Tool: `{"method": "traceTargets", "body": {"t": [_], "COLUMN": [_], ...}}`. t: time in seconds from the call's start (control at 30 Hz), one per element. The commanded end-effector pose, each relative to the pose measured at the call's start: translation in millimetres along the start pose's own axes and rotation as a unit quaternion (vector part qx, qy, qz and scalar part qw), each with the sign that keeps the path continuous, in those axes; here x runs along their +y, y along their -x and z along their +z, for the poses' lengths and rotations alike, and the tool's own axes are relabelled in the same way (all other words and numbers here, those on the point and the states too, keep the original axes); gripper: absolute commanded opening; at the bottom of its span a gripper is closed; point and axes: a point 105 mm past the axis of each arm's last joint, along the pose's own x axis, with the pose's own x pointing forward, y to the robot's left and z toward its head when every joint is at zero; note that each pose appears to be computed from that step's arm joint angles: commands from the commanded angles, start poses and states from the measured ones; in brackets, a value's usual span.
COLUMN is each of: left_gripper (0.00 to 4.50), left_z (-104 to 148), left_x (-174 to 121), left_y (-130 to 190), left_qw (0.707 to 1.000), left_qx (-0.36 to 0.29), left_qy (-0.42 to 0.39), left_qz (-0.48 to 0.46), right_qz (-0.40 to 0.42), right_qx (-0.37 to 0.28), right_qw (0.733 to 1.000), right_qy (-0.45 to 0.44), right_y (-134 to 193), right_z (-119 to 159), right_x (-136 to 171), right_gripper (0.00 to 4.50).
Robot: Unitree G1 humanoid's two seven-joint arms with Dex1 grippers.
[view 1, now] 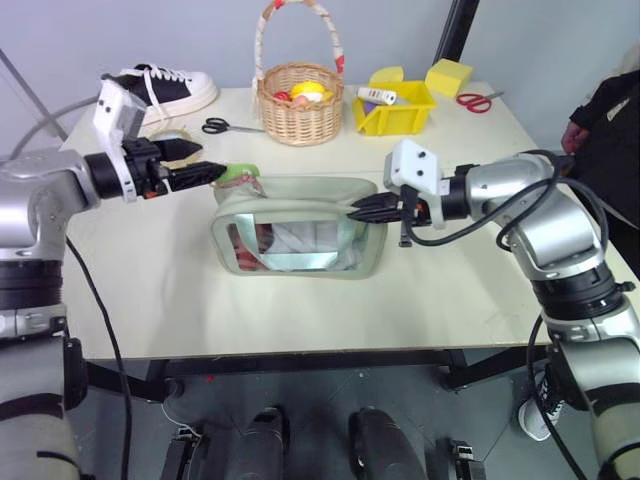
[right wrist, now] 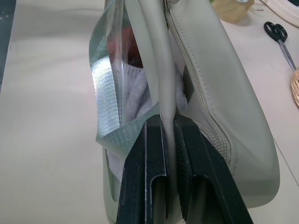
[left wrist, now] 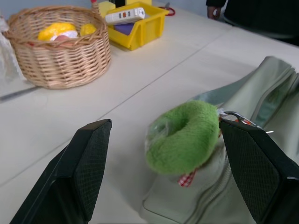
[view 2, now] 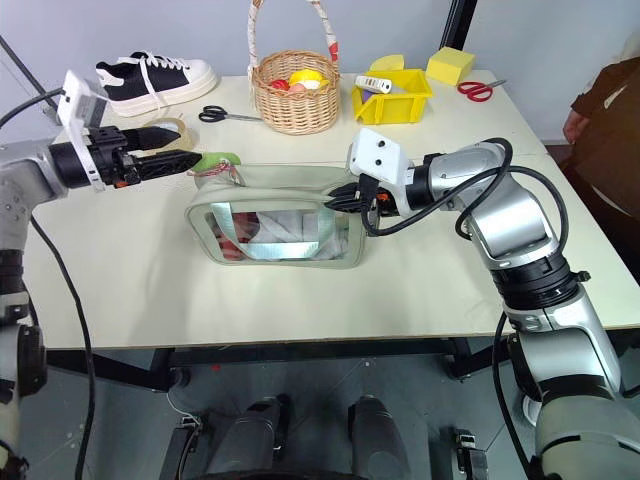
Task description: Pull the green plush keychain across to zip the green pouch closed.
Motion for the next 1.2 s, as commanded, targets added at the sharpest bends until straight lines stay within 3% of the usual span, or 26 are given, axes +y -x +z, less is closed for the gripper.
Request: {"method": "traceTargets", "body": {"t": [0.03,0.1,0.2,0.4,0.53,0.63,0.87,1.07,1.2], "left_gripper": [3.94,3.94,3.08,0.03,0.03,0.03,0.03,0.03,1.57], "left_z": [3,1,-1,17,50,60,19,10,22], "left_x": [-3,-3,-1,-2,-9,-25,-70,-60,-55], "left_y": [-6,-8,-11,-10,-5,-3,-11,-19,-18], "left_qw": [1.0,1.0,1.0,0.999,0.996,0.994,0.978,0.967,0.97], "left_qx": [0.001,0.002,0.002,-0.031,-0.076,-0.069,0.038,0.057,0.043], "left_qy": [-0.025,-0.024,-0.022,-0.019,-0.032,-0.06,-0.156,-0.221,-0.217], "left_qz": [-0.013,-0.016,-0.017,-0.022,-0.03,-0.057,-0.136,-0.109,-0.098], "right_qz": [-0.004,-0.005,-0.008,-0.007,-0.009,-0.01,-0.01,-0.011,-0.01], "right_qx": [-0.009,-0.008,-0.006,-0.005,-0.007,-0.007,-0.01,-0.01,-0.013], "right_qw": [1.0,1.0,1.0,1.0,1.0,1.0,1.0,1.0,1.0], "right_qy": [0.012,0.012,0.01,0.007,0.007,0.007,0.008,0.008,0.007], "right_y": [4,4,6,7,6,5,4,3,3], "right_z": [8,8,8,6,7,6,7,6,7], "right_x": [1,1,1,3,2,1,1,1,2], "right_gripper": [0.0,0.0,0.0,0.0,0.0,0.0,0.0,0.0,0.0]}}
